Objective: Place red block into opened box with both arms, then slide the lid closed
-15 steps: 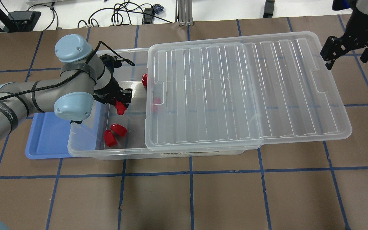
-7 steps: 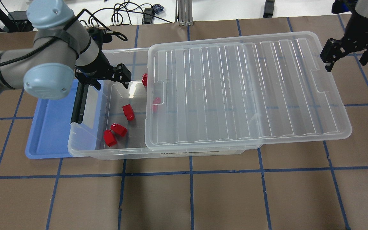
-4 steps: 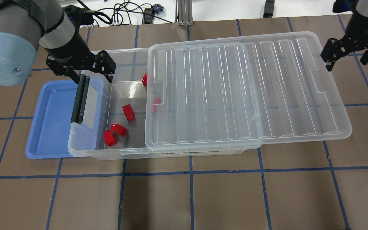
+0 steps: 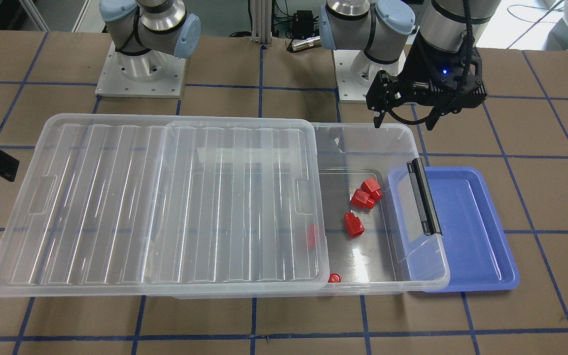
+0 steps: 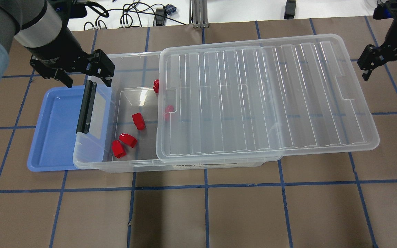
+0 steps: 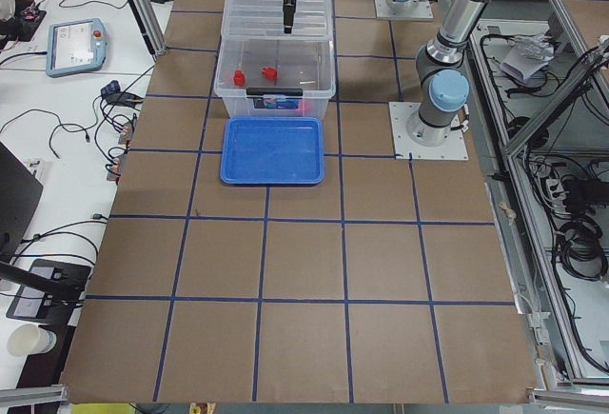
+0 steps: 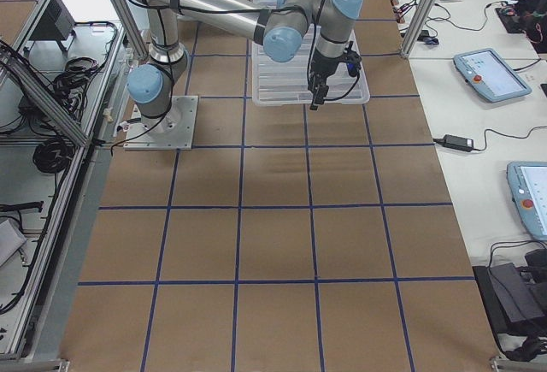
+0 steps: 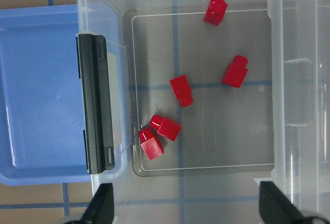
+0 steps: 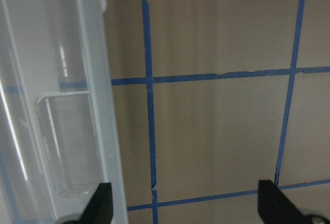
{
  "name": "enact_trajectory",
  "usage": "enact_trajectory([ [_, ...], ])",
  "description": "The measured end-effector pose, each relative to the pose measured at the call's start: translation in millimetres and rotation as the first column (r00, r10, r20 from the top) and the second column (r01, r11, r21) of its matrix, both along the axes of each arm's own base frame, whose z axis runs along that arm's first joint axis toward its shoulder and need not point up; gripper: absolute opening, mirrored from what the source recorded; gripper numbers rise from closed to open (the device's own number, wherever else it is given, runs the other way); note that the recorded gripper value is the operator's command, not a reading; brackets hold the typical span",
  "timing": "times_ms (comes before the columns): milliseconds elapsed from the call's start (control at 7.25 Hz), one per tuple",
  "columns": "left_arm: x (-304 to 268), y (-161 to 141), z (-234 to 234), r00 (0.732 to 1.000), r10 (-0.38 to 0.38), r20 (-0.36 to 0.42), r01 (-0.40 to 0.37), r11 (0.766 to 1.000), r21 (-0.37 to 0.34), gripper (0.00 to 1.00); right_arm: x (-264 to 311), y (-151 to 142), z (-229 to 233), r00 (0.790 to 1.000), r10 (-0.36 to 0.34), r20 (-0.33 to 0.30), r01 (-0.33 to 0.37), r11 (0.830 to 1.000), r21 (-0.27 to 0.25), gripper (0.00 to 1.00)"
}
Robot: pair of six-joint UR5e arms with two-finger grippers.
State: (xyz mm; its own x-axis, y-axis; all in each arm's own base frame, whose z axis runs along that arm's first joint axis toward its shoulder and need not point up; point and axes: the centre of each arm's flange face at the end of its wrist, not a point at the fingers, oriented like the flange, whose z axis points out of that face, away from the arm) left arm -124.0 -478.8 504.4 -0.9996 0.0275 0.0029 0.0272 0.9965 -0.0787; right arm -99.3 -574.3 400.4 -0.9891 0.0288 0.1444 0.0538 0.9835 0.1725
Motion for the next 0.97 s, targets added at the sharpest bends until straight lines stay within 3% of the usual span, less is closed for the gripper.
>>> enact_trajectory([
  [966, -0.5, 18.0, 12.2, 1.000, -0.005, 0.002, 0.005, 1.000, 0.002, 1.00, -18.2, -4.2, -45.5, 1.000, -0.005, 0.030, 0.004, 0.999, 0.032, 1.00],
])
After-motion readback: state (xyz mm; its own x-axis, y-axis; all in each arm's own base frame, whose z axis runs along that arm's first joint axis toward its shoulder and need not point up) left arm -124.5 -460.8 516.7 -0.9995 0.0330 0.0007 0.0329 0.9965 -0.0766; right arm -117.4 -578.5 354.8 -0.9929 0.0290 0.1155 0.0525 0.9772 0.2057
